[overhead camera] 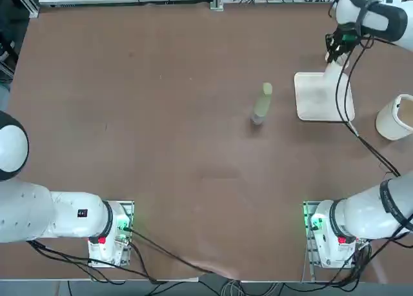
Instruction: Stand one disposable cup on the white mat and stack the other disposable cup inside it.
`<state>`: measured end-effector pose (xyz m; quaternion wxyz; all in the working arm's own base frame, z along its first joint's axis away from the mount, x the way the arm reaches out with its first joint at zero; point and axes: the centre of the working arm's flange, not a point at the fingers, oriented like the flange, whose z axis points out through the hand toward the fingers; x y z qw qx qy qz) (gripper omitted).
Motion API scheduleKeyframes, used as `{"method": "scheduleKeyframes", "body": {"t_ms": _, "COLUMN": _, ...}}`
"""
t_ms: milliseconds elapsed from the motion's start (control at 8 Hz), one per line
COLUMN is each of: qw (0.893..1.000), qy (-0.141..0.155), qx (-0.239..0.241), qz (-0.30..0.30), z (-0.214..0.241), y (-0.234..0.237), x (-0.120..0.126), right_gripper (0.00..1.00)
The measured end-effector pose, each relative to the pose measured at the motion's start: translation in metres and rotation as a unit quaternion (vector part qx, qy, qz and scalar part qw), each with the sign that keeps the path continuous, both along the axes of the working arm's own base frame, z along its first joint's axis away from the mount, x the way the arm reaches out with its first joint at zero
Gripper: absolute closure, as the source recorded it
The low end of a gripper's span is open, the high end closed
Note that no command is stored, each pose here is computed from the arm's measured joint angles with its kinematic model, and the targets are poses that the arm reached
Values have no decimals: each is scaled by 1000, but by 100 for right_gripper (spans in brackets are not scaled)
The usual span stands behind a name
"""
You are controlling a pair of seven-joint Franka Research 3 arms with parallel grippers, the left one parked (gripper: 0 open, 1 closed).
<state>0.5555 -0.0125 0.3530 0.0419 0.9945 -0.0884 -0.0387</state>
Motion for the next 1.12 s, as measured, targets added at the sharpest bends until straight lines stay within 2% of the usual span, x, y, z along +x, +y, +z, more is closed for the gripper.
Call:
{"method": "scheduleKeyframes", "body": {"t_ms": 375, "qw": 1000, "qy": -10, "qx": -7, "qz": 13, "z": -37, "y": 0, "x": -19, "right_gripper": 98}}
{"method": "scheduleKeyframes", "body": {"t_ms": 750, "qw": 1000, "qy": -22, "qx": -7, "qz": 13, "z": -51, "y": -3, "x": -19, "right_gripper": 98}}
{"method": "scheduleKeyframes", "body": {"t_ms": 1125, "qw": 1000, "qy": -9, "qx": -16, "qz": 21, "z": -67, "y": -5, "x": -21, "right_gripper": 96}}
